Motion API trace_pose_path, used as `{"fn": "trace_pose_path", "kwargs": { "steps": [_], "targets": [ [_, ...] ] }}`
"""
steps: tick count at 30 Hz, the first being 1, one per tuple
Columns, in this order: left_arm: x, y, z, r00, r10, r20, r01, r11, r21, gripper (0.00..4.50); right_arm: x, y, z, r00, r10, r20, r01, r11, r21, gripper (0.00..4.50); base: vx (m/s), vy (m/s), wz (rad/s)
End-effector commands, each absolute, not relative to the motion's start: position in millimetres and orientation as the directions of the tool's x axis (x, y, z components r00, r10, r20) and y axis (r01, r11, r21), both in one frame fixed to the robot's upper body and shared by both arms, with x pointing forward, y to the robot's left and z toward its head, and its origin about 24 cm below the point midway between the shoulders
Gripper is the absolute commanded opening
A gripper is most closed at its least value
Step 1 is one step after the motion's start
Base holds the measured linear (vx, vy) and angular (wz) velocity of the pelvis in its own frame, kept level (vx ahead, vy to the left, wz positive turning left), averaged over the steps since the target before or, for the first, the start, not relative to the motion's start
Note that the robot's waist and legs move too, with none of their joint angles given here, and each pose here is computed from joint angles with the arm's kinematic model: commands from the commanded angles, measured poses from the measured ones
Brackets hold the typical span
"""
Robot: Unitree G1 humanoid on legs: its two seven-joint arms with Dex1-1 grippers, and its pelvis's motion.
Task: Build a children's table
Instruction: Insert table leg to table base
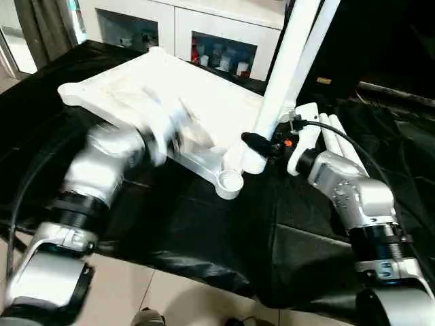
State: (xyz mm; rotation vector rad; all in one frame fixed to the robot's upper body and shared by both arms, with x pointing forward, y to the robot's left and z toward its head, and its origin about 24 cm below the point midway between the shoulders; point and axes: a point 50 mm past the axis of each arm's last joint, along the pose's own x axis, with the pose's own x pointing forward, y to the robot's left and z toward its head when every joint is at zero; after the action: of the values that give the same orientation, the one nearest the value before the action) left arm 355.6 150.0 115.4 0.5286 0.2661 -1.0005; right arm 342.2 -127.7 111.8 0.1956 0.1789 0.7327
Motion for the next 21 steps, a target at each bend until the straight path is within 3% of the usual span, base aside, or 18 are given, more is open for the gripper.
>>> {"fn": "trace_pose_path", "kwargs": {
  "steps": [1, 8, 13, 21],
  "targets": [
    [356.0, 153.7, 110.1, 0.425, -0.691, -0.584, 0.903, 0.275, 0.331, 2.98, 342.5, -136.9, 108.7, 0.762, 0.64, -0.097, -0.612, 0.762, 0.212, 1.88, 0.0, 0.0, 0.0],
    [368.0, 153.6, 101.4, 0.412, -0.585, -0.699, 0.9, 0.141, 0.413, 2.98, 338.0, -141.3, 104.8, 0.77, 0.629, -0.107, -0.603, 0.773, 0.198, 1.88, 0.0, 0.0, 0.0],
    [376.6, 140.1, 101.4, 0.435, -0.586, -0.684, 0.879, 0.112, 0.463, 2.98, 332.6, -144.5, 101.5, 0.774, 0.622, -0.118, -0.596, 0.779, 0.196, 1.88, 0.0, 0.0, 0.0],
    [378.7, 120.6, 94.1, 0.4, -0.622, -0.673, 0.893, 0.1, 0.439, 2.98, 323.6, -145.8, 94.9, 0.774, 0.617, -0.14, -0.588, 0.783, 0.2, 1.88, 0.0, 0.0, 0.0]
  ]
}}
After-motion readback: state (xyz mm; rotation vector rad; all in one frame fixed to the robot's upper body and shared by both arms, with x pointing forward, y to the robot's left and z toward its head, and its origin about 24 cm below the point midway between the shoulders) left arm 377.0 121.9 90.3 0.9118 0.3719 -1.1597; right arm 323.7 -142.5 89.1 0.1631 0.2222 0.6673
